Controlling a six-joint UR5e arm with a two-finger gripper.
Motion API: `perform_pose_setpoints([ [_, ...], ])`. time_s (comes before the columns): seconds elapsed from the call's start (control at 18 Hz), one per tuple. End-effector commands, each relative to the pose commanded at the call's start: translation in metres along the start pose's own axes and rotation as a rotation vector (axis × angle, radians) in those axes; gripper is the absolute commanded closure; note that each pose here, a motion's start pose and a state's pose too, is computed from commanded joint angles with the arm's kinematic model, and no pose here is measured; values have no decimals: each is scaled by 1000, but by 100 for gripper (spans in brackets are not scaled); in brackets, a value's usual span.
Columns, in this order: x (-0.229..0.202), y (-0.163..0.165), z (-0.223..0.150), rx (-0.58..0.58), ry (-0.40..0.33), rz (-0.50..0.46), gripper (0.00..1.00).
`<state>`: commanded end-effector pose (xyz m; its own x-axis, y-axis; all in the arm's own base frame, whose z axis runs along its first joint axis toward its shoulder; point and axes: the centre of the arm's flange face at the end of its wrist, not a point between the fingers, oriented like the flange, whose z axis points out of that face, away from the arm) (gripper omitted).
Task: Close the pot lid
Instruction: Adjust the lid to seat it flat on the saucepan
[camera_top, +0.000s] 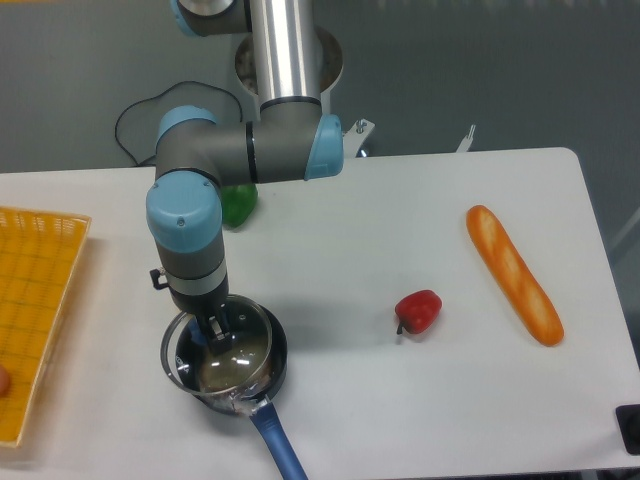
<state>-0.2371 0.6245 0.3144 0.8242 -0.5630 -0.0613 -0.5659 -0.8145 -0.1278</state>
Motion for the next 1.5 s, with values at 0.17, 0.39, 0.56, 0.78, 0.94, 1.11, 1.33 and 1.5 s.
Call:
perform_pose_setpoints([
  [0.17, -4, 1, -3, 2, -6, -1, 52],
  [0.39, -5, 1, 1, 0, -2, -1, 52],
  [0.56, -4, 1, 4, -2, 0, -2, 52],
  [0.78, 0, 2, 8, -6, 9, -1, 51],
  [0.94, 0, 2, 10, -7, 12, -1, 51],
  [1.11, 0, 2, 8, -6, 9, 2, 51],
  [1.33, -1, 3, 8, -6, 9, 13, 51],
  [1.5, 0, 3, 10, -9, 13, 12, 50],
])
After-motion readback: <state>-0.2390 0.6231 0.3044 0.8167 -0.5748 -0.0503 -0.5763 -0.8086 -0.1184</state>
